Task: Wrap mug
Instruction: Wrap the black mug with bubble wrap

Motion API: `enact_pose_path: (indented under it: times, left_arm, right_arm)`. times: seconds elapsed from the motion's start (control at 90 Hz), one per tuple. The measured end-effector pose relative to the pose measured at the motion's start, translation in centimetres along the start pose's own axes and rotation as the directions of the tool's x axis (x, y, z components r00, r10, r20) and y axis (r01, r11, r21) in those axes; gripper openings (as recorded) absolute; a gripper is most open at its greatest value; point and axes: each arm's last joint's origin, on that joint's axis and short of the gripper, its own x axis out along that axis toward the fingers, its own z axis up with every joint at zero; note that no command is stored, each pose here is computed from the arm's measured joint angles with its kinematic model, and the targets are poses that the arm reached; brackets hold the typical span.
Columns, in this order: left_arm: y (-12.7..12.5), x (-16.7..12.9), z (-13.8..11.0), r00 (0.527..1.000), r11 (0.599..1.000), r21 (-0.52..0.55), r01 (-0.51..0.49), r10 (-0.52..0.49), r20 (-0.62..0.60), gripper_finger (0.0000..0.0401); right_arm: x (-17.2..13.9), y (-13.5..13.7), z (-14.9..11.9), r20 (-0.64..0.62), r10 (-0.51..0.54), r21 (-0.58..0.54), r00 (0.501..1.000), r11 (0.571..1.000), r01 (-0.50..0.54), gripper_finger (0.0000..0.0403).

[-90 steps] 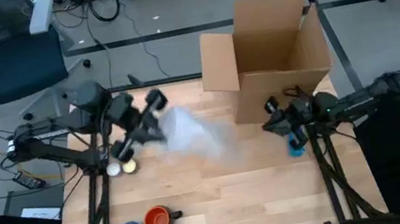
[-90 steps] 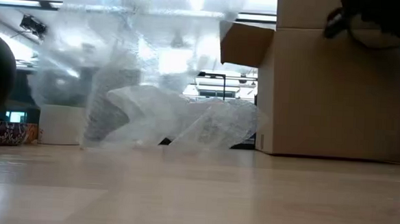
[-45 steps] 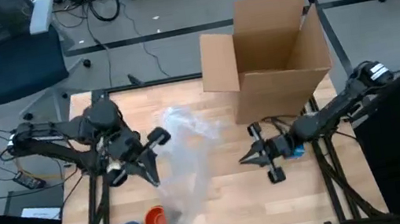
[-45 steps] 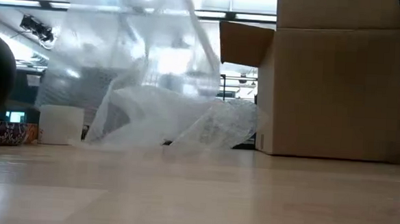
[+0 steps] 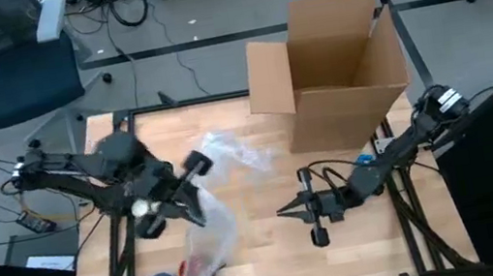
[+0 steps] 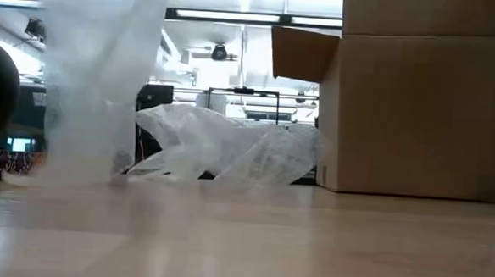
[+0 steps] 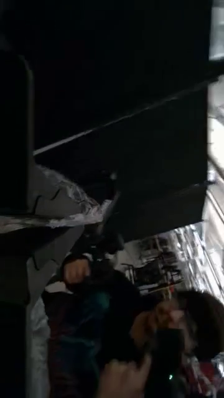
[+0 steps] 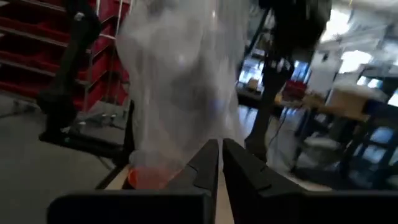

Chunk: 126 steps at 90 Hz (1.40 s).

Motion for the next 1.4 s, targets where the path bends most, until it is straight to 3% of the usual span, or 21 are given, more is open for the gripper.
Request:
enact_pose_path:
  times: [0.122,0.244,0.389,0.511,0.622,0.711,0.944,1.2,1.4]
  left_arm:
    - [2.3,3.0,-3.9,0.999,0.995,-0.098,-0.021,0.024,0.034,0.0000]
    - [4.4,5.7,-9.2,0.996,0.975,-0.222,-0.023,0.041,0.080,0.0000]
    - [7.2,6.7,-15.3,0.977,0.927,-0.335,-0.169,0.204,0.070,0.0000]
    - [9.2,7.0,-20.6,0.937,0.863,-0.386,-0.327,0.350,-0.009,0.0000]
    - [10.5,7.2,-25.4,0.921,0.824,-0.419,-0.382,0.376,-0.101,0.0000]
    - [11.3,7.3,-27.6,0.909,0.795,-0.448,-0.410,0.396,-0.130,0.0000]
    - [12.3,6.3,-30.1,0.894,0.766,-0.461,-0.448,0.392,-0.217,0.0026]
    - [14.8,3.6,-27.2,0.932,0.811,-0.459,-0.362,0.319,-0.171,0.0105]
    - [14.8,3.6,-24.8,0.968,0.858,-0.447,-0.252,0.226,-0.112,0.0142]
  right_arm:
    - [-1.9,0.2,2.7,0.013,-0.078,-0.032,0.997,0.996,0.078,0.0000]
    - [-4.0,0.3,5.2,0.044,-0.096,0.012,0.994,0.995,0.095,0.0000]
    - [-6.2,0.6,7.5,0.092,-0.052,0.046,0.994,0.998,0.048,0.0000]
    - [-7.3,0.9,8.4,0.098,-0.035,0.066,0.995,0.997,0.028,0.0000]
    - [-7.7,1.5,8.2,0.053,-0.034,0.046,0.998,0.998,0.031,0.0000]
    - [-7.7,2.1,7.4,-0.010,-0.025,-0.009,1.000,1.000,0.025,0.0000]
    - [-6.9,3.6,5.1,-0.119,-0.022,-0.058,0.993,0.998,0.015,0.0000]
    - [-6.4,4.0,3.4,-0.217,-0.119,-0.118,0.969,0.988,0.095,0.0000]
    - [-5.9,4.2,2.3,-0.255,-0.135,-0.127,0.957,0.986,0.105,0.0000]
